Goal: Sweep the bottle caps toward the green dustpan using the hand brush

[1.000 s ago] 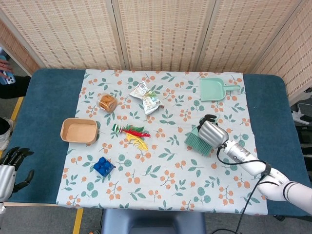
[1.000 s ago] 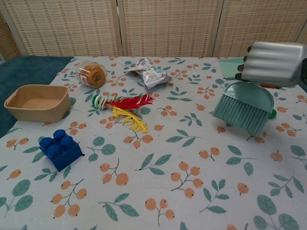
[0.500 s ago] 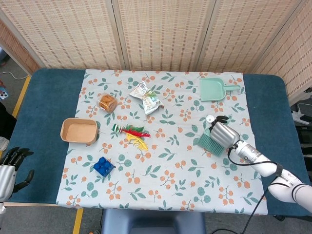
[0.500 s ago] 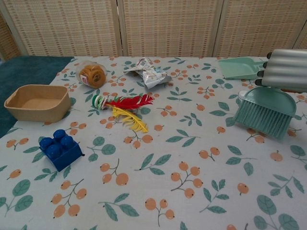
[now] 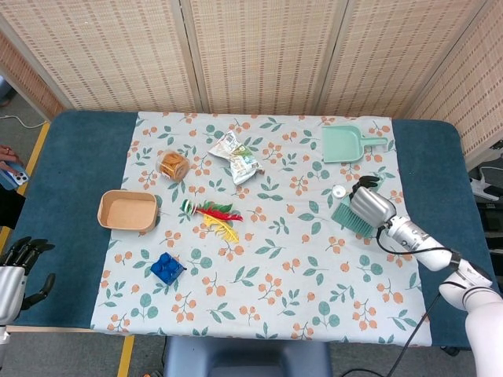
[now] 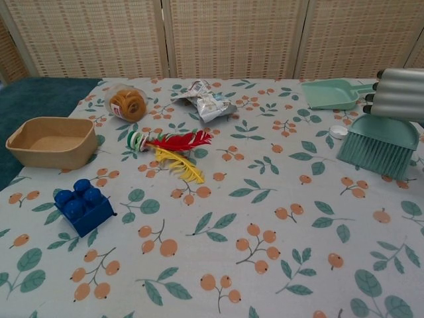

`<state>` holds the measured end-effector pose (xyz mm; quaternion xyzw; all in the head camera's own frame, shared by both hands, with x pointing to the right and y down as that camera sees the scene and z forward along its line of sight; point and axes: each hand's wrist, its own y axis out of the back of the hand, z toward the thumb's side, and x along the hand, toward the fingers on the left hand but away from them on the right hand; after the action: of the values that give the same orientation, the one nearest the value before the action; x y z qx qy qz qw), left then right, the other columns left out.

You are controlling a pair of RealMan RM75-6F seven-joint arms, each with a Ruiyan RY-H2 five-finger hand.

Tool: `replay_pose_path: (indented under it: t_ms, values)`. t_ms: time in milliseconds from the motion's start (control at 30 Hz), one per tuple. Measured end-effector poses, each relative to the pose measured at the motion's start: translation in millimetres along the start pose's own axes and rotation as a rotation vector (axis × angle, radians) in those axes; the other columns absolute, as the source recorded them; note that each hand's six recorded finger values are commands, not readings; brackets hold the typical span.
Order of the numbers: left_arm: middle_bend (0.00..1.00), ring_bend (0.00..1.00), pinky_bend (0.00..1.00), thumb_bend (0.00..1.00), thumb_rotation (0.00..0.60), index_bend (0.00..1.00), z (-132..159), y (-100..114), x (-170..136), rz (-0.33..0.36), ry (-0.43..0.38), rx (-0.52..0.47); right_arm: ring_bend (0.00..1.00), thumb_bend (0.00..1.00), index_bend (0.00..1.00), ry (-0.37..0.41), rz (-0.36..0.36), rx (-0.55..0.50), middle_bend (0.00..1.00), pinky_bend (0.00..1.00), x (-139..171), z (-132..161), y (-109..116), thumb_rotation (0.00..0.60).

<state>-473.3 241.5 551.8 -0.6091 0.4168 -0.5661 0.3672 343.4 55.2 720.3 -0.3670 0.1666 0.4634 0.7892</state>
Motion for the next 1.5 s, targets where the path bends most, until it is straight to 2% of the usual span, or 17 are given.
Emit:
replay_pose_path:
  t_ms: [433, 733, 1233, 1367, 1500]
  values:
    - [0.21, 0.13, 0.36, 0.37, 0.600, 0.27, -2, 0, 0, 0.000, 0.006, -0.003, 0.55, 1.00, 0.74, -0.036, 0.060, 0.060, 0.68, 0.52, -23, 16, -10, 0.600]
    - [0.21, 0.13, 0.36, 0.37, 0.600, 0.27, -3, 0, 0, -0.002, 0.011, 0.002, 0.55, 1.00, 0.74, -0.040, 0.149, 0.144, 0.68, 0.52, -32, -2, -25, 0.600]
    - [0.21, 0.13, 0.36, 0.37, 0.600, 0.27, -3, 1, -3, -0.001, 0.020, 0.012, 0.55, 1.00, 0.73, -0.059, 0.213, 0.297, 0.68, 0.52, -22, -30, -45, 0.600]
    - [0.21, 0.13, 0.36, 0.37, 0.600, 0.27, -3, 1, -3, -0.002, 0.020, 0.013, 0.55, 1.00, 0.73, -0.093, 0.207, 0.262, 0.68, 0.52, -22, -33, -43, 0.600]
    - [0.21, 0.13, 0.35, 0.37, 0.600, 0.27, -2, 1, -3, -0.005, 0.018, 0.014, 0.55, 1.00, 0.73, -0.166, 0.174, 0.142, 0.68, 0.52, -26, -38, -33, 0.600]
